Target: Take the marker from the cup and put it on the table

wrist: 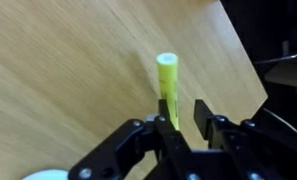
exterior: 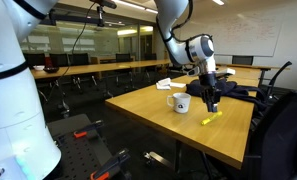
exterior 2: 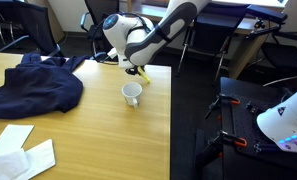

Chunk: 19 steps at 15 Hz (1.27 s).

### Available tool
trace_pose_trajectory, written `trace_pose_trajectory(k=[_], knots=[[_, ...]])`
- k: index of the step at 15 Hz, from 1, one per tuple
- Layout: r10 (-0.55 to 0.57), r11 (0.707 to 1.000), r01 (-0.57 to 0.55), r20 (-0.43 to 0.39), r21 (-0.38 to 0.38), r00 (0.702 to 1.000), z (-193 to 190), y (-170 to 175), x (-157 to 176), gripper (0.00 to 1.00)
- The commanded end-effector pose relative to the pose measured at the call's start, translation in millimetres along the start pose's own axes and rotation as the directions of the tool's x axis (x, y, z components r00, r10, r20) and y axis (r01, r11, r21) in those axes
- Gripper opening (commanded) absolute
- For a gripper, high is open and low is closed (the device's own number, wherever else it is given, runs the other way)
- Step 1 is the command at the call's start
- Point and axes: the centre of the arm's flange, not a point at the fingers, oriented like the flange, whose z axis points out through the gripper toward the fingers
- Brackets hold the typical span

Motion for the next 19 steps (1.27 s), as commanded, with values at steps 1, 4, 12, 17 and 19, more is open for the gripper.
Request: trace_pose_trajectory(k=[1,4,12,17,19], knots=[[-0.068,0.997,0.066,0.052,0.034,0.996,-2.6,0.1,-16.6,0.67],[-0.008,0.999,0.011,0.064,-0.039,0.998,-11.7,-11.7,-17.8,0.89],[0.200,0.971,-0.199,-0.003,-0.130,0.980,-51.8,-47.9,-2.1,1.00],[0.231,0.942,-0.246,-0.088,-0.229,0.969,-76.1,-58.1,20.0,1.00],[0.244,0.932,-0.259,-0.091,-0.253,0.966,-84.2,-63.4,28.9,1.00]])
